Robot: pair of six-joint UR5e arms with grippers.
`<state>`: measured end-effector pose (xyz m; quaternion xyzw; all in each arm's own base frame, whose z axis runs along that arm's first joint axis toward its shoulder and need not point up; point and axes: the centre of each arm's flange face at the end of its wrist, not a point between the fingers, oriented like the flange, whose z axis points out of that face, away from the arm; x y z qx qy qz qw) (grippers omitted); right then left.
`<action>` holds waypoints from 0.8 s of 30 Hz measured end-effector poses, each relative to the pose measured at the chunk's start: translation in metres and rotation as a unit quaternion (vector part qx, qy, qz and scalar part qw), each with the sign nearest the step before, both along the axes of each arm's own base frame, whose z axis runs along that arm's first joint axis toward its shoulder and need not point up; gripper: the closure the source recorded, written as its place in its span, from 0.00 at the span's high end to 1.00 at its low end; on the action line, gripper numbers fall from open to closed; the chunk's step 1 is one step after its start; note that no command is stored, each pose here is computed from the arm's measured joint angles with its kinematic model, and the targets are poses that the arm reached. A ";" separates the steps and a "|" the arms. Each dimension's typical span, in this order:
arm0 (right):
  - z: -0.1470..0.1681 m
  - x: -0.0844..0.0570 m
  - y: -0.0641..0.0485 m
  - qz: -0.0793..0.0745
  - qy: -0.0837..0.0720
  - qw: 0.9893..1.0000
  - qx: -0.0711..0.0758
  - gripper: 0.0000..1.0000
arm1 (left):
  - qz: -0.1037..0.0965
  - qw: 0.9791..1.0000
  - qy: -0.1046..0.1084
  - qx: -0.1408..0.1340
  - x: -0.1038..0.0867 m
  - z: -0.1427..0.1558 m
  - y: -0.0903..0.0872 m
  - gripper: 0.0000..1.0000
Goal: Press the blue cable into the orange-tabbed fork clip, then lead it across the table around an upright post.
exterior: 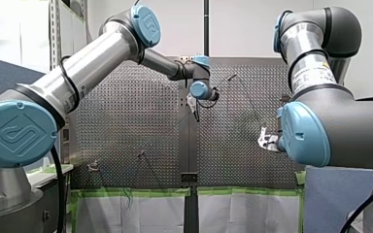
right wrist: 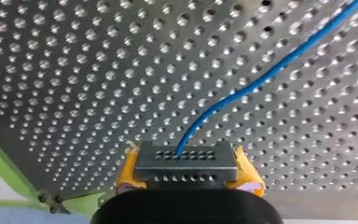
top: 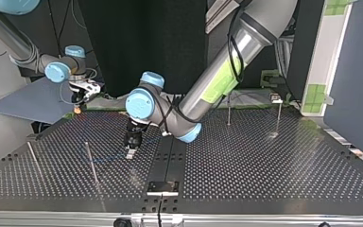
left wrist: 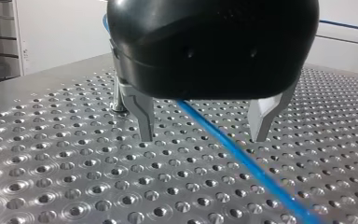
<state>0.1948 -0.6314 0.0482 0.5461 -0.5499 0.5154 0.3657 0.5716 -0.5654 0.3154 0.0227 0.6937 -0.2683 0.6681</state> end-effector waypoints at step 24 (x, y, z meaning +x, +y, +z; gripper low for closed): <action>-0.091 -0.034 0.007 -0.054 -0.006 0.998 0.040 0.00 | 0.003 1.000 -0.001 0.000 0.004 0.000 0.004 1.00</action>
